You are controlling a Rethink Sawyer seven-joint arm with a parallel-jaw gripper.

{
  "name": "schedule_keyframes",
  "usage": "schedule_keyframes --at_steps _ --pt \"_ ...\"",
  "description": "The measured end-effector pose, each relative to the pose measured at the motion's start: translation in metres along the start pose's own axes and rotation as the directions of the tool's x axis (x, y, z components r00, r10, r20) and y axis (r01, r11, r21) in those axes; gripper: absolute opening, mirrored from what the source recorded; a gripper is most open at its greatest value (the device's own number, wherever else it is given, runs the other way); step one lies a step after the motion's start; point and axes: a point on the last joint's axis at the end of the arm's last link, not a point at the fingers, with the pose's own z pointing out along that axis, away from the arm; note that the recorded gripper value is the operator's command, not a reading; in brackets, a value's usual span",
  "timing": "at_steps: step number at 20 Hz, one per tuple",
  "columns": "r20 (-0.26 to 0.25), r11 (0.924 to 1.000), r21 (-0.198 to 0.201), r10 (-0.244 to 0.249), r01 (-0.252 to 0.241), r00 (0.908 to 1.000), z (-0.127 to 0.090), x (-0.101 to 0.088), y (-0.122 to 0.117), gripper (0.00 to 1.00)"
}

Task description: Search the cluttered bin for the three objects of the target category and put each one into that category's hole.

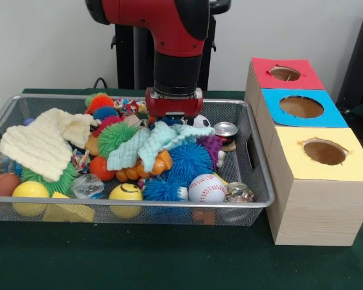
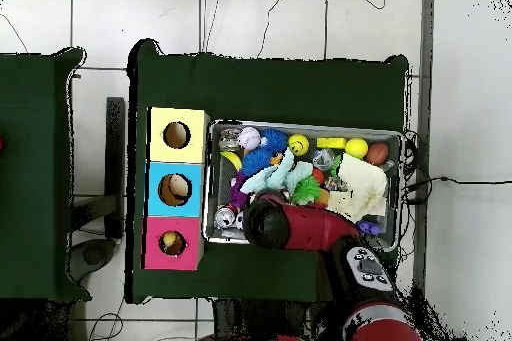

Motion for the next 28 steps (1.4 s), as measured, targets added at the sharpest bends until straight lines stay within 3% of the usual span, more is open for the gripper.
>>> schedule_keyframes --at_steps 7,11,17,28 --pt "0.005 0.9974 -0.059 0.043 -0.042 0.9991 0.002 -0.007 -0.027 1.00" --pt "0.075 0.9962 -0.069 0.059 -0.054 0.9954 0.003 -0.020 -0.071 1.00" --pt "0.127 0.9952 -0.064 0.082 -0.074 0.9885 0.015 -0.025 -0.117 1.00" --pt "0.142 0.9945 -0.094 0.058 -0.045 0.9882 0.020 -0.037 -0.125 1.00"
